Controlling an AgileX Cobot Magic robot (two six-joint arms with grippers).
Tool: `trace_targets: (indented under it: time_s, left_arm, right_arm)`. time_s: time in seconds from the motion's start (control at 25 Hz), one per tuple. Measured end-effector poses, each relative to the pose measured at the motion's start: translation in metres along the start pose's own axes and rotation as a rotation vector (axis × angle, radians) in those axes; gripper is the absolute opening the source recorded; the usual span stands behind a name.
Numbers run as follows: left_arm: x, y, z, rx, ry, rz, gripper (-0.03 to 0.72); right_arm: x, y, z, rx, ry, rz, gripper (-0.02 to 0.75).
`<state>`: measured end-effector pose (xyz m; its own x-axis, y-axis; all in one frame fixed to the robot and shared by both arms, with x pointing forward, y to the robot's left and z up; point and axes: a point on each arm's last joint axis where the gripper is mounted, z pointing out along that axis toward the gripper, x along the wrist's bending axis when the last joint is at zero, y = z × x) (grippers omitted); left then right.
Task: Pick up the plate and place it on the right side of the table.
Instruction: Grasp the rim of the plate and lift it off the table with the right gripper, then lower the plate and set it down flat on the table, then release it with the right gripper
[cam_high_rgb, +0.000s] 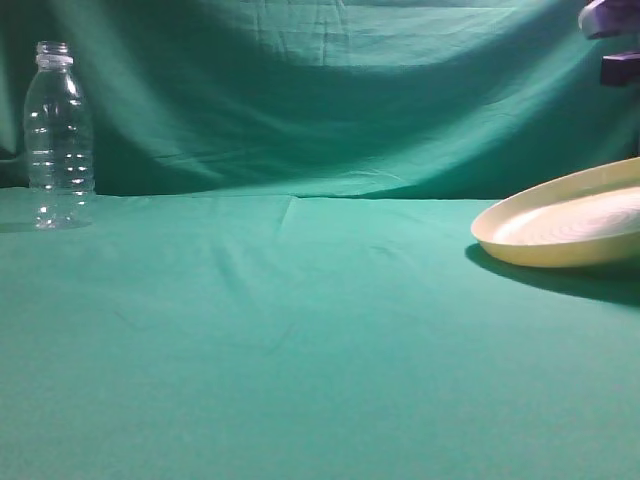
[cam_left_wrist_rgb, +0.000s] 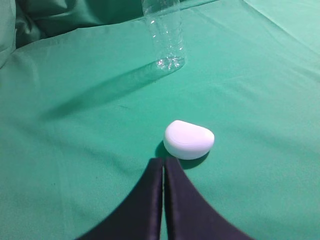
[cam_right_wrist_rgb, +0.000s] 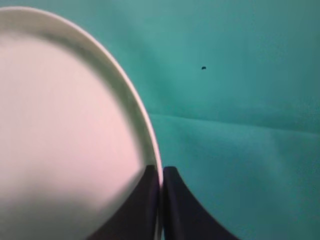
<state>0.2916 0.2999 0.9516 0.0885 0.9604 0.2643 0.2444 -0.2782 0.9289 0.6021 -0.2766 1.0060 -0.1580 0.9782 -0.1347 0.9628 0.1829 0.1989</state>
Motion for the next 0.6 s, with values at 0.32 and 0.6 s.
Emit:
trace_targets:
  time_s: [0.32,0.6]
  left_arm:
    - [0.000,0.000,0.000,0.000,0.000,0.000,0.000]
    - [0.000,0.000,0.000,0.000,0.000,0.000,0.000]
  right_arm:
    - [0.008,-0.010,0.042,-0.022,0.031,0.002,0.000]
    - [0.010,-0.011,0.057,0.015,0.037,-0.001,0.295]
